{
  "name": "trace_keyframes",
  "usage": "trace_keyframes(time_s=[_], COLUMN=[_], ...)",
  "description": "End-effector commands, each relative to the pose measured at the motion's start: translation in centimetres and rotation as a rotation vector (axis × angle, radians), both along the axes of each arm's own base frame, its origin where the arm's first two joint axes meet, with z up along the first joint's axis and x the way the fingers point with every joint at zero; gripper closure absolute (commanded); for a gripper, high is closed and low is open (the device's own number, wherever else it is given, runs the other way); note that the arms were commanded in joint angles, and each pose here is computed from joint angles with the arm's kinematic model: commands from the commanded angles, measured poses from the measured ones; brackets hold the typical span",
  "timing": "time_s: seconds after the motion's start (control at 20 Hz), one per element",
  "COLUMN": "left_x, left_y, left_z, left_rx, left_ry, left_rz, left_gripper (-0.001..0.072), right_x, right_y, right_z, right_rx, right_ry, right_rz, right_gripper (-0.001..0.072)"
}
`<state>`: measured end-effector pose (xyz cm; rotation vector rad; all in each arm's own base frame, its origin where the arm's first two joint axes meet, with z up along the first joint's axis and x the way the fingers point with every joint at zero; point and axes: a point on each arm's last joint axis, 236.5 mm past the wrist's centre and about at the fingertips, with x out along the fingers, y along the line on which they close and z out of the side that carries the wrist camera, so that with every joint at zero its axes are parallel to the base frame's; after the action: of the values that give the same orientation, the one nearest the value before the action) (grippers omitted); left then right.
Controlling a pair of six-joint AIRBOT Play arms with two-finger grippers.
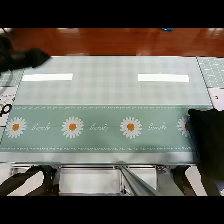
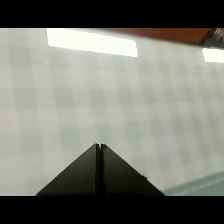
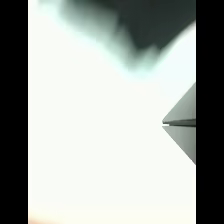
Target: Fold the shirts.
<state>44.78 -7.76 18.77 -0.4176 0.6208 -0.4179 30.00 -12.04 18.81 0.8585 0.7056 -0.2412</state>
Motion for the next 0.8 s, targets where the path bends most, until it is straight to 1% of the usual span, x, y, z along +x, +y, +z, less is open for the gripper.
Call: trace_keyframes(time_s=[0.0, 0.05, 0.1, 0.15, 0.2, 0.25, 0.3, 0.35, 0.45, 0.6, 0.75], left_x=[1.5, 0.9, 0.0, -1.0, -1.8, -2.6, -3.3, -3.9, -4.6, -4.7, -4.7], left_y=[-1.1, -3.6, -5.6, -6.3, -5.3, -3.5, -2.0, -1.5, -1.6, -1.6, -1.6], left_z=[7.5, 6.7, 4.1, 0.3, -3.9, -7.2, -9.6, -11.0, -12.4, -12.7, -12.7], left_rx=[-0.028, -0.006, 0.059, 0.166, 0.286, 0.378, 0.415, 0.419, 0.406, 0.409, 0.409], left_ry=[-0.157, -0.131, -0.058, 0.05, 0.178, 0.28, 0.363, 0.403, 0.441, 0.449, 0.452], left_rz=[0.011, -0.06, -0.126, -0.163, -0.145, -0.102, -0.054, -0.045, -0.052, -0.054, -0.055], left_gripper=[0.0689, 0.069, 0.0689, 0.0689, 0.0689, 0.0689, 0.0688, 0.0688, 0.0688, 0.0688, 0.0688], right_x=[9.8, 10.9, 11.4, 11.6, 11.5, 11.1, 10.6, 9.9, 9.0, 9.4, 8.7], right_y=[13.1, 17.5, 20.6, 21.9, 21.5, 20.2, 18.9, 18.0, 17.5, 17.5, 17.3], right_z=[4.2, 1.0, -2.9, -6.5, -9.7, -12.5, -14.7, -16.4, -18.1, -18.0, -18.2], right_rx=[-0.023, -0.133, -0.248, -0.374, -0.499, -0.604, -0.647, -0.643, -0.6, -0.591, -0.586], right_ry=[-0.247, -0.159, -0.041, 0.085, 0.218, 0.354, 0.461, 0.549, 0.625, 0.607, 0.641], right_rz=[0.414, 0.559, 0.66, 0.715, 0.731, 0.722, 0.705, 0.702, 0.705, 0.697, 0.702], right_gripper=[0.0686, 0.0686, 0.0686, 0.0686, 0.0686, 0.0685, 0.0685, 0.0686, 0.0686, 0.0686, 0.0685])
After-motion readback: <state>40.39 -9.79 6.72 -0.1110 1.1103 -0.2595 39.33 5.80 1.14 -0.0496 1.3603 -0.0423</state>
